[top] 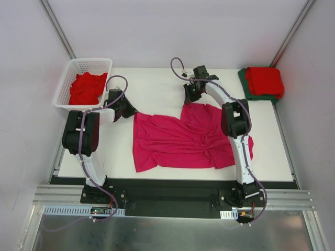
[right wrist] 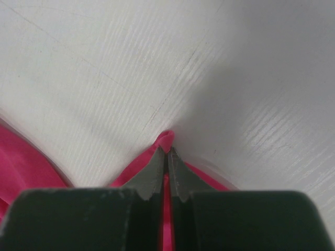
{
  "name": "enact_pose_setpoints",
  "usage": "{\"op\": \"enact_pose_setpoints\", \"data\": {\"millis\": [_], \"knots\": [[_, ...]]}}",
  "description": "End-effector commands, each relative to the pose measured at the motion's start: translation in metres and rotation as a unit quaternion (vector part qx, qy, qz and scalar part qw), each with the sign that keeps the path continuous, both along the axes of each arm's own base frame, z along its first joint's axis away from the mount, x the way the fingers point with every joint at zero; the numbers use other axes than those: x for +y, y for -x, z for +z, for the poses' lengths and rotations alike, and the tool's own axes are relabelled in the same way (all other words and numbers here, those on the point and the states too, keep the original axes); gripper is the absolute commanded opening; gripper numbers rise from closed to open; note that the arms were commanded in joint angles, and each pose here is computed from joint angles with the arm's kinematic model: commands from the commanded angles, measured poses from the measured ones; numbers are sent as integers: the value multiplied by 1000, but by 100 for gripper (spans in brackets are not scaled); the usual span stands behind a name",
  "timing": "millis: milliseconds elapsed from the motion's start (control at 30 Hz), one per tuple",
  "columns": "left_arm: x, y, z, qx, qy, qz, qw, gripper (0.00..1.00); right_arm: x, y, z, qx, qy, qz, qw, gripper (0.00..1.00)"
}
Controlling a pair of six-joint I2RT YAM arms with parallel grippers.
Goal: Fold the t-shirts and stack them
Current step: Flatten out the tshirt
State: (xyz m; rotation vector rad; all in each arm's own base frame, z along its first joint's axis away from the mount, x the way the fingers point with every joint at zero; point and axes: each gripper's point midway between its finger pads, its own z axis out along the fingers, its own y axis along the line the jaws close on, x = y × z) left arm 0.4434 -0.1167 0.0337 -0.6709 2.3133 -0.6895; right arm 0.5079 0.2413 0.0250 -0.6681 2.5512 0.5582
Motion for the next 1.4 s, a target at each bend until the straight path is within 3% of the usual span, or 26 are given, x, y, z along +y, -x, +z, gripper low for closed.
{"op": "enact_pose_setpoints", "data": {"millis": [0,300,667,767,900,1067,1367], "knots": [[6,0,21,-31,-16,-6,999,0,-13,-5,29,-36,5,-14,999,1],[16,16,79,-97,-46,-11,994,0,-49,-20,135,-145,-18,-90,985,1],[27,57,163,-192,-78,-21,978,0,-82,28,258,-246,-30,-149,957,2],[28,71,178,-212,-80,-25,974,0,-95,44,269,-261,-23,-170,950,2],[31,88,186,-216,-89,-29,972,0,-125,77,312,-310,-2,-212,927,1],[39,102,201,-231,-103,-21,967,0,-172,112,328,-335,58,-279,898,1],[51,119,227,-249,-133,-14,959,0,-237,176,375,-392,89,-403,822,1]]}}
